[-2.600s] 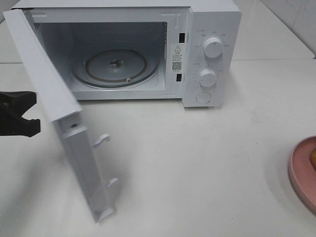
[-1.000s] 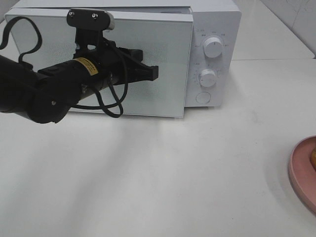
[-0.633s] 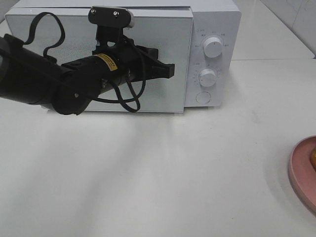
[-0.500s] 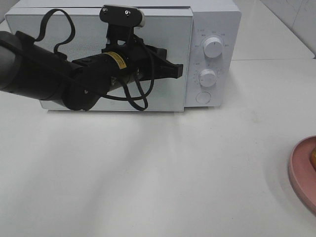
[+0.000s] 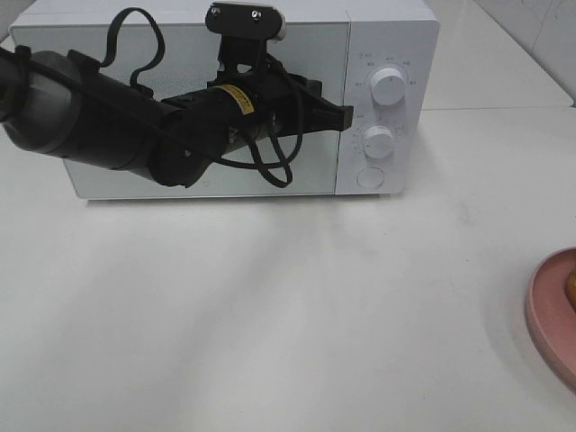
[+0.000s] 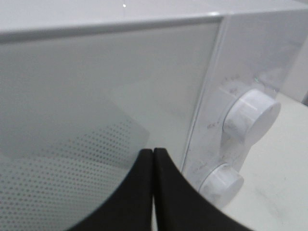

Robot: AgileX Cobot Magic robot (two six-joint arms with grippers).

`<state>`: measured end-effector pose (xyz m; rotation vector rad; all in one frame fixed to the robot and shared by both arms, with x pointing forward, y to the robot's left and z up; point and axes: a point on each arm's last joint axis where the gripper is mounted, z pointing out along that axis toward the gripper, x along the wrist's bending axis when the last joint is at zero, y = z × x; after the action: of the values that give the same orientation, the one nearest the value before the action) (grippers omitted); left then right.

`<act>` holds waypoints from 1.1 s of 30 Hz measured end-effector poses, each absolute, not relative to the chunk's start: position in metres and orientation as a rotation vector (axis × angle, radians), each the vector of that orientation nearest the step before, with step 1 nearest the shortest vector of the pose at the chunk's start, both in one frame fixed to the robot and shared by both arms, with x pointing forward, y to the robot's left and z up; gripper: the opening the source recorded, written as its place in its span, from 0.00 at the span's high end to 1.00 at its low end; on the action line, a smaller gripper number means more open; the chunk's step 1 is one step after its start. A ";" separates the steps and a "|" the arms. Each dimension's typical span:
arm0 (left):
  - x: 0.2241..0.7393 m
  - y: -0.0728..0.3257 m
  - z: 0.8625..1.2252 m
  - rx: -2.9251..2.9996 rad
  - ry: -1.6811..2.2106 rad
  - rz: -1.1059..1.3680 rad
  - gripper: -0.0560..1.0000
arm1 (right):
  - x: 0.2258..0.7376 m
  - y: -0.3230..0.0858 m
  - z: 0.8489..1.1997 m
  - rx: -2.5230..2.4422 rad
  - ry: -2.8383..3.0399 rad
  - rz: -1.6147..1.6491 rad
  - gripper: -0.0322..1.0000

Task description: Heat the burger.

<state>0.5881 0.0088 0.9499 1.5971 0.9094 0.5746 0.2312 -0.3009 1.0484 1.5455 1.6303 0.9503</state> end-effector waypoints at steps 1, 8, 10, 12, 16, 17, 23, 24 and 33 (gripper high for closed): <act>0.588 0.009 0.950 1.597 0.909 0.575 0.95 | 0.231 -0.301 1.048 1.545 1.630 0.950 0.24; 0.590 0.003 0.952 1.595 0.896 0.571 0.95 | 0.231 -0.301 1.048 1.545 1.630 0.950 0.24; 0.590 0.003 0.952 1.598 0.896 0.570 0.95 | 0.231 -0.301 1.048 1.545 1.630 0.950 0.24; 0.589 0.002 0.952 1.606 0.896 0.567 0.95 | 0.231 -0.301 1.048 1.545 1.630 0.950 0.24; 0.587 0.003 0.956 1.659 0.914 0.544 0.95 | 0.231 -0.301 1.048 1.545 1.630 0.950 0.24; 0.587 0.003 0.956 1.659 0.914 0.544 0.95 | 0.231 -0.301 1.048 1.545 1.630 0.950 0.24; 0.581 0.007 0.974 1.727 0.945 0.509 0.95 | 0.231 -0.301 1.048 1.545 1.630 0.950 0.24; 0.575 0.007 0.979 1.776 0.959 0.482 0.95 | 0.231 -0.301 1.048 1.545 1.630 0.950 0.24; 0.544 0.009 0.987 2.043 1.029 0.339 0.63 | 0.231 -0.301 1.048 1.545 1.630 0.950 0.24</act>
<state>0.5445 0.0092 0.9872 2.0428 1.0291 0.3391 0.2312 -0.3009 1.0484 1.5455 1.6303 0.9503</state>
